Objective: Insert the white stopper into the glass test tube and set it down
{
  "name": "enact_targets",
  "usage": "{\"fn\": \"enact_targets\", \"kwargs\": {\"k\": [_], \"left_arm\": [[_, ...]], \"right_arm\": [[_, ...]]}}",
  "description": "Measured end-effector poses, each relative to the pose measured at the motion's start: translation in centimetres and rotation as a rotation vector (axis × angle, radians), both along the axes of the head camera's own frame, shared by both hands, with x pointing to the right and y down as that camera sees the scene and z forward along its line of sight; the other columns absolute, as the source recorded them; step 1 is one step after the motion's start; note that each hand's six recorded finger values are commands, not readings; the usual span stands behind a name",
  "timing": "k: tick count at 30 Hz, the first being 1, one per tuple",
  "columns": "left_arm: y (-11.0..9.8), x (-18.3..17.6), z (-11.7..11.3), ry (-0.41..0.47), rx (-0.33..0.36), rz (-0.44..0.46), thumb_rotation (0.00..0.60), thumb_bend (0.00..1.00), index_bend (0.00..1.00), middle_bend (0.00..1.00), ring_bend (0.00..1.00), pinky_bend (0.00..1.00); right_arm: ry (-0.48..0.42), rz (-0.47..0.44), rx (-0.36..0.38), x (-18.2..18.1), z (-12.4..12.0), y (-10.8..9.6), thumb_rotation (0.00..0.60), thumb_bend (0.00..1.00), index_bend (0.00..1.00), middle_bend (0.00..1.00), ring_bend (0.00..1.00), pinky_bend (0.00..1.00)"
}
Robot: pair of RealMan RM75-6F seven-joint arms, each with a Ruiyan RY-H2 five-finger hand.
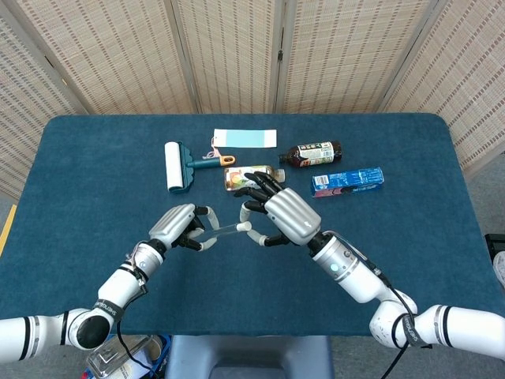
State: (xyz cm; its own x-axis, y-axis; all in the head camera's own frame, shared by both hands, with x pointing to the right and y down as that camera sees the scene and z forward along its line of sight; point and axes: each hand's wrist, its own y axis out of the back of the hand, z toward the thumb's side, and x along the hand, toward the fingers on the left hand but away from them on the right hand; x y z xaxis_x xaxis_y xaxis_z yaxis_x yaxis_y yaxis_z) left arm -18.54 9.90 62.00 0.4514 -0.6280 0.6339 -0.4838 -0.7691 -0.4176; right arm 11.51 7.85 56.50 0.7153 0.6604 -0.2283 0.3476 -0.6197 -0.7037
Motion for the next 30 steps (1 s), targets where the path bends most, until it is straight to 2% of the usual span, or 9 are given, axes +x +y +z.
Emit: {"fn": "enact_targets", "kwargs": {"k": [30], "left_arm": [[-0.2,0.6,-0.1,-0.001,0.002,0.009,0.6,0.38,0.67,1.0,1.0,1.0]], "right_arm": [[0.014,-0.02,-0.027,-1.2,1.2,0.1,0.6,0.5,0.71,0.23,0.0,0.0]]}}
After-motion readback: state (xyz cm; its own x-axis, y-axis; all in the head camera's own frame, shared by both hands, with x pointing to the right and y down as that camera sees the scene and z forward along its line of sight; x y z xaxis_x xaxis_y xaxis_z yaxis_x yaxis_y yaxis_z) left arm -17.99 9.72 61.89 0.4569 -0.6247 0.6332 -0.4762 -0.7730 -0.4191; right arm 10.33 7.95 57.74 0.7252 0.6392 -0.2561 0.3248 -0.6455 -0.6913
